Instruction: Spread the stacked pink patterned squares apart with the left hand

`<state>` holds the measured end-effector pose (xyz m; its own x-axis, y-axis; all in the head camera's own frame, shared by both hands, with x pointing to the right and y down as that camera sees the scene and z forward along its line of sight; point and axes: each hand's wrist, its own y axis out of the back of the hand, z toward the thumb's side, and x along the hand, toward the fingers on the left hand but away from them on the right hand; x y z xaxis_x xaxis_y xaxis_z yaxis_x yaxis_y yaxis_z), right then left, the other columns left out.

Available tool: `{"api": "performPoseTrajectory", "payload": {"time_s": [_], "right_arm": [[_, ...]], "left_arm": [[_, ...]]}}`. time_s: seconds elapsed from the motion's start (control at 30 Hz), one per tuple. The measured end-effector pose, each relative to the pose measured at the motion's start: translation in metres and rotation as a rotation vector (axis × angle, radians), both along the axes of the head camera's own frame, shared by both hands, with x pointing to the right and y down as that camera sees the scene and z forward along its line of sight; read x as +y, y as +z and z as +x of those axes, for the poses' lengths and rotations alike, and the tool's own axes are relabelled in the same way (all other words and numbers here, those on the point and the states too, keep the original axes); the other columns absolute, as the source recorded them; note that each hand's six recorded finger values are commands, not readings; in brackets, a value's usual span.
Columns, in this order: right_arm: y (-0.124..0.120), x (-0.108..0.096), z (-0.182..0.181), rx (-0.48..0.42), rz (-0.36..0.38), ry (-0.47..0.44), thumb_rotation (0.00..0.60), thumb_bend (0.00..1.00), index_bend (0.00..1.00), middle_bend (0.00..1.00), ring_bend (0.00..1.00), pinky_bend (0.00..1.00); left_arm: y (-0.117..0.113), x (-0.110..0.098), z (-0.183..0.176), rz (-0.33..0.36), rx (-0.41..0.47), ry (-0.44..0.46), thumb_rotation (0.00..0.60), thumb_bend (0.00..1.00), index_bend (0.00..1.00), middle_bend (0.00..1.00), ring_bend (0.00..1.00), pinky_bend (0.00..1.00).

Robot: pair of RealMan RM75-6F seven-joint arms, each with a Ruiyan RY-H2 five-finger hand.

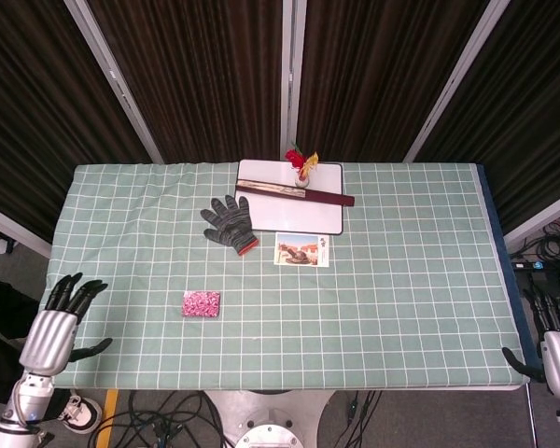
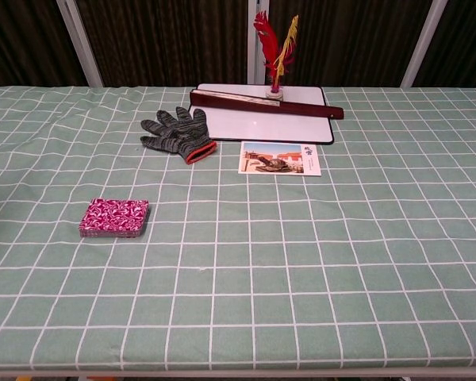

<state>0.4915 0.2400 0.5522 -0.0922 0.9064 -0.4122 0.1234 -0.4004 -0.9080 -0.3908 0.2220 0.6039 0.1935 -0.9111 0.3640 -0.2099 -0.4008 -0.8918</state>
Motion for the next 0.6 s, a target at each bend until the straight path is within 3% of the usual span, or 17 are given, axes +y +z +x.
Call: {"api": "performPoseTrajectory", "payload": {"time_s": [0.37, 0.6], "right_arm": [[-0.004, -0.003, -0.005, -0.003, 0.016, 0.003, 0.600, 0.12, 0.00, 0.00, 0.00, 0.00], [-0.006, -0.005, -0.005, 0.000, 0.023, 0.007, 0.600, 0.12, 0.00, 0.00, 0.00, 0.00]], "left_arm": [[0.043, -0.052, 0.039, -0.096, 0.058, 0.101, 0.600, 0.04, 0.22, 0.22, 0.07, 0.07], [0.072, -0.063, 0.071, -0.184, 0.091, 0.144, 0.600, 0.04, 0.22, 0.22, 0.07, 0.07]]}}
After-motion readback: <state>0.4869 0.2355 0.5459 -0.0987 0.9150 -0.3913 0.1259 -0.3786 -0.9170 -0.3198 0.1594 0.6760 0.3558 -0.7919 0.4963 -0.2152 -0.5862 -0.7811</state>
